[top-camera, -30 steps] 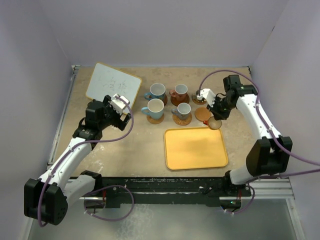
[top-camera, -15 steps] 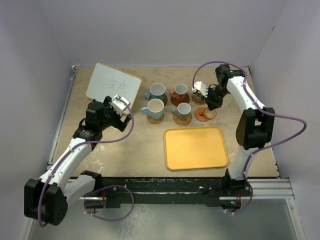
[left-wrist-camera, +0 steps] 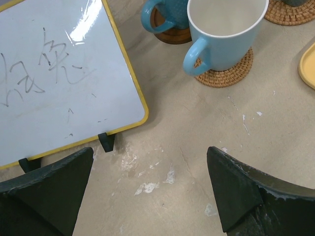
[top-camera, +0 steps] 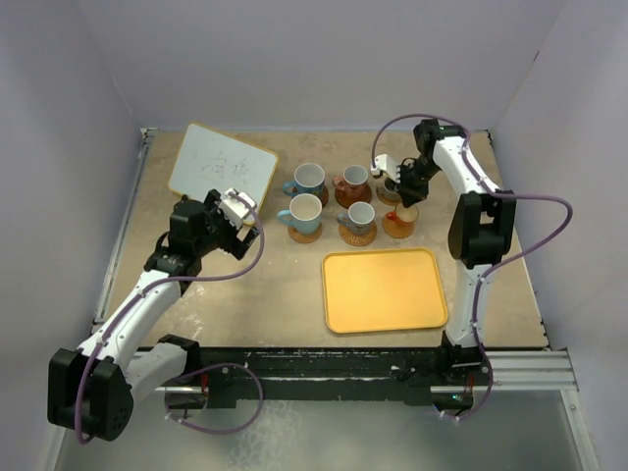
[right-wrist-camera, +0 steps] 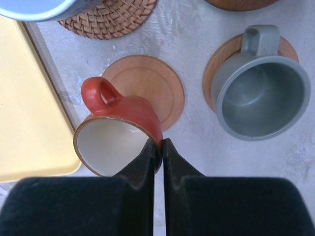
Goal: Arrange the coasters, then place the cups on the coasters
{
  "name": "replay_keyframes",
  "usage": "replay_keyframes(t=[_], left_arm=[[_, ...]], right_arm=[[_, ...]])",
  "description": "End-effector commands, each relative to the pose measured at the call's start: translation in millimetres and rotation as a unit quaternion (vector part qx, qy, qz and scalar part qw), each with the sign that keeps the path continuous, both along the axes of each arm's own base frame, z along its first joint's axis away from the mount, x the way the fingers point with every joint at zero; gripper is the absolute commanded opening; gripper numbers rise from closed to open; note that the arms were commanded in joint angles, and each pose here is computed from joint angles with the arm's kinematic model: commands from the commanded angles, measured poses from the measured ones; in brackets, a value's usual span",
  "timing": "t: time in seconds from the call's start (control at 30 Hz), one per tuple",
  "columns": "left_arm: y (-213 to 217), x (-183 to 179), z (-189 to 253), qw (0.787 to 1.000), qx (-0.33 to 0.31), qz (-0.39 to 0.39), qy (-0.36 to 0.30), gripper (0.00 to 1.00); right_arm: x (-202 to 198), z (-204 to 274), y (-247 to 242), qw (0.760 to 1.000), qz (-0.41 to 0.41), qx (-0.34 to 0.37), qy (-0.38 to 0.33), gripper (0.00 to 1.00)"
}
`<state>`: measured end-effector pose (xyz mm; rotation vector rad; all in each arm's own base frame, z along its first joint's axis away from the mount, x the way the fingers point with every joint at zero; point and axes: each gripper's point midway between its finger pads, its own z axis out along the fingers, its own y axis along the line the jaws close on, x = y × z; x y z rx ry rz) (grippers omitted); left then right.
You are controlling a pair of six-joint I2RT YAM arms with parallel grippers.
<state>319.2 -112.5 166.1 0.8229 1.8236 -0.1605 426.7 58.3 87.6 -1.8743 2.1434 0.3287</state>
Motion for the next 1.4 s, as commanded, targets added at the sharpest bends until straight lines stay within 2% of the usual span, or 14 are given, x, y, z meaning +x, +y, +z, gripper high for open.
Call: replay_keyframes(t=[0.0,0.27,1.0,1.37], left_arm=[[0,5,5,1.000,0.001,-0.005,-0.017,0.94],[0,5,3,1.000,0.003,-0.006,-0.017,0.95],[1,4,3,1.000,0.006,-0.005,-0.016,0.95],[2,4,4,1.000,0.006,-0.004,-0.017,0.95]], right_arm=[[-1,14,6,1.000,0.020,0.016,0.003,0.00],[1,8,12,0.999,0.026,0.019,0.017,0.00],[2,-14,13,0.999,0.030,-0.023,0.037,0.00],[6,-13,16,0.999,0.018,-0.029,0.029,0.16]])
